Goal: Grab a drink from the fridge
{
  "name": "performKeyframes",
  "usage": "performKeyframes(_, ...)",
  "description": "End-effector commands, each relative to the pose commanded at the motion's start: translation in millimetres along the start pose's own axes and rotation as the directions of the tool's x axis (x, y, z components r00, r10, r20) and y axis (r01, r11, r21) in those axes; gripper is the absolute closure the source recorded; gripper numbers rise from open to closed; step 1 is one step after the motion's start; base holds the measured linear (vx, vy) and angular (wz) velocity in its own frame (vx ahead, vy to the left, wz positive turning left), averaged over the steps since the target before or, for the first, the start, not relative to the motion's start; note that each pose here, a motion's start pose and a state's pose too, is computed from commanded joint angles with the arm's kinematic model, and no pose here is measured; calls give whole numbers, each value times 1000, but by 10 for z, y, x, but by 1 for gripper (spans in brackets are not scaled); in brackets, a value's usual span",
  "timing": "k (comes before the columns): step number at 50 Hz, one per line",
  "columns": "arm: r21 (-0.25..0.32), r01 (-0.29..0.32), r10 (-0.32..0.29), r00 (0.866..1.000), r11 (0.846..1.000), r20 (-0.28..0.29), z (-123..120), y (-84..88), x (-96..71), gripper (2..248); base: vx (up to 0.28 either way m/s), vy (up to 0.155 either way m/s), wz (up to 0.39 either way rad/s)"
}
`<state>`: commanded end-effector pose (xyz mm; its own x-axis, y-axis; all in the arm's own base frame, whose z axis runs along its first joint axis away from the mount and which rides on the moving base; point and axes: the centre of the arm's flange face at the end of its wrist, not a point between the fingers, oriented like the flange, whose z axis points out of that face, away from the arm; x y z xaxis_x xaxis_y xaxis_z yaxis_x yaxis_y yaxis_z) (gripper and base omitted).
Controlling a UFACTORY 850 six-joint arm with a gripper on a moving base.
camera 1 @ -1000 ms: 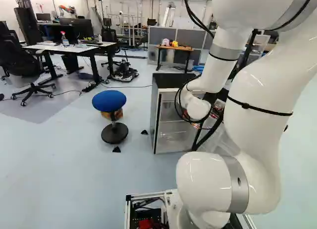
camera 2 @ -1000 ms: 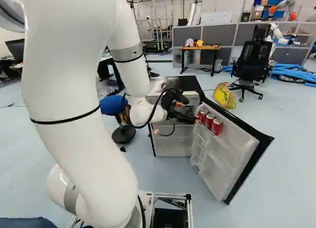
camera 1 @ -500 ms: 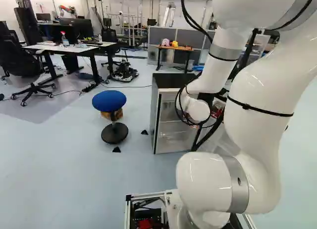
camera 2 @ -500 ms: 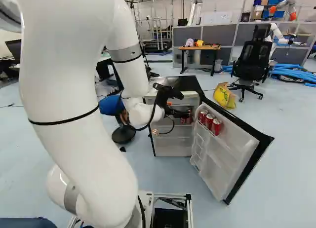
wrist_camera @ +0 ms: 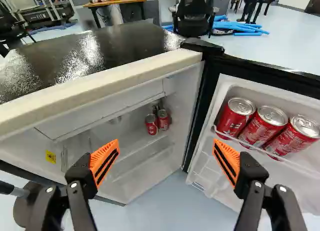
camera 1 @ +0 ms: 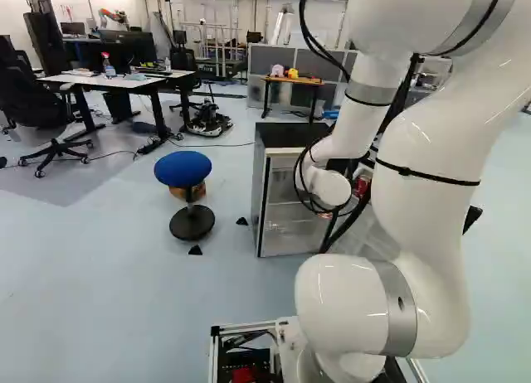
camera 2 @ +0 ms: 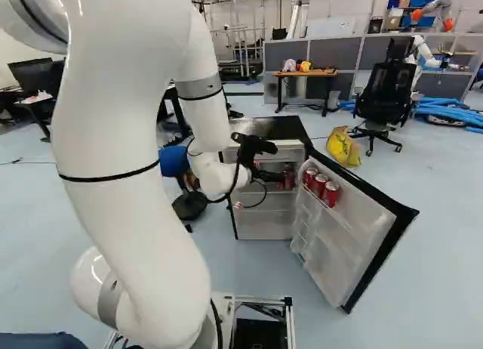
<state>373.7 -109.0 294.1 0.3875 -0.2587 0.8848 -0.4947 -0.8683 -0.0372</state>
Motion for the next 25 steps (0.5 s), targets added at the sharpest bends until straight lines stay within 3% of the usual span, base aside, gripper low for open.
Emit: performKeyframes(25,25,35,-36,999,999,36,175,-37,-195,3,0,0,0)
